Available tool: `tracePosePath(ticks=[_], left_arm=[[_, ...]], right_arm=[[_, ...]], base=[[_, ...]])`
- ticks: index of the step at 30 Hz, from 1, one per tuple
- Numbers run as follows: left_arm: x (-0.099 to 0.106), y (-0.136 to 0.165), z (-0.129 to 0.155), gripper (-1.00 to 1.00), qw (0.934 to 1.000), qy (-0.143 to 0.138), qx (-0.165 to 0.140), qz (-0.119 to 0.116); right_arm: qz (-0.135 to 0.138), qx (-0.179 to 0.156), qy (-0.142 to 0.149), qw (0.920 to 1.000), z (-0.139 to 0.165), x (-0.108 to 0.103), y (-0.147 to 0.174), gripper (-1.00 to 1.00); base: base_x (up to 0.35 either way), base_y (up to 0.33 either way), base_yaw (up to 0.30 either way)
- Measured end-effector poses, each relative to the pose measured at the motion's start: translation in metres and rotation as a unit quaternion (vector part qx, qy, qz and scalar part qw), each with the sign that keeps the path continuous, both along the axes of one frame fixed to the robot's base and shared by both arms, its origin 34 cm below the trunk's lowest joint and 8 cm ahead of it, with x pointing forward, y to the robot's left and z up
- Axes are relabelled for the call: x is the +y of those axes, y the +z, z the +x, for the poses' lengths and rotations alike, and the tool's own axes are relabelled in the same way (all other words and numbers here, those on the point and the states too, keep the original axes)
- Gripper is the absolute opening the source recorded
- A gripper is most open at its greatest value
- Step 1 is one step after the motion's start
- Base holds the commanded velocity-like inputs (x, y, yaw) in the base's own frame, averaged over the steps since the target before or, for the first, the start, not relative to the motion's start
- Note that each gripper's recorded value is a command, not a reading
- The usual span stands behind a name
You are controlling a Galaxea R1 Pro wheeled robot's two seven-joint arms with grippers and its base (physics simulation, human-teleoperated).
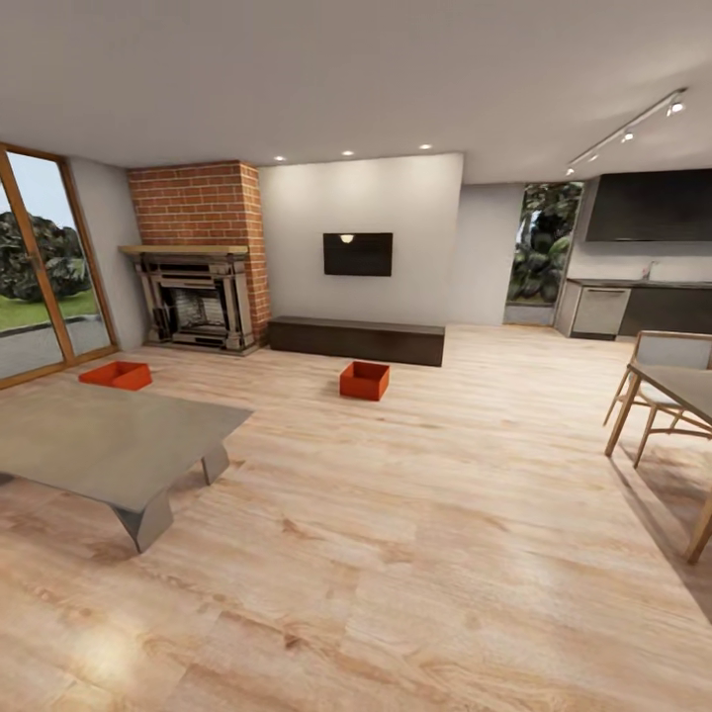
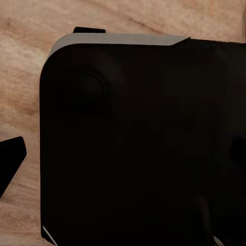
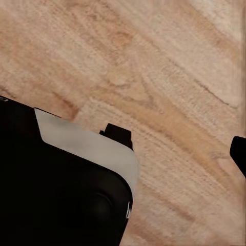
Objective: Move the two storage containers from the living room to the garage. In the garage, place one container on the floor and stack the other container on top of it (either order is fine).
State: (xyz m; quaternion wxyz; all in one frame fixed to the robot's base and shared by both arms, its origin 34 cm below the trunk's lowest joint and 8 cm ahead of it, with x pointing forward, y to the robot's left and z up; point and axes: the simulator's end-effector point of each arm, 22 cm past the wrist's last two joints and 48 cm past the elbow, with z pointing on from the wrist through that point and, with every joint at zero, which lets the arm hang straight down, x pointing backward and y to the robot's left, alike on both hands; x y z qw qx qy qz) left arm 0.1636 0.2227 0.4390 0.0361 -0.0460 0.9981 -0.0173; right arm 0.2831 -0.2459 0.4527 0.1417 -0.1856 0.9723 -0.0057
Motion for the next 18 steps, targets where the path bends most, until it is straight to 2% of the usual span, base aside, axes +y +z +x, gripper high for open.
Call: tracePosePath(ticks=[18], left_arm=[[0.0, 0.0, 0.0, 1.0, 1.0, 0.0, 0.0, 0.0]], right_arm=[[0.0, 0.0, 0.0, 1.0, 0.0001, -0.0001, 0.0, 1.0]], base=[[0.323, 0.0, 0.0]])
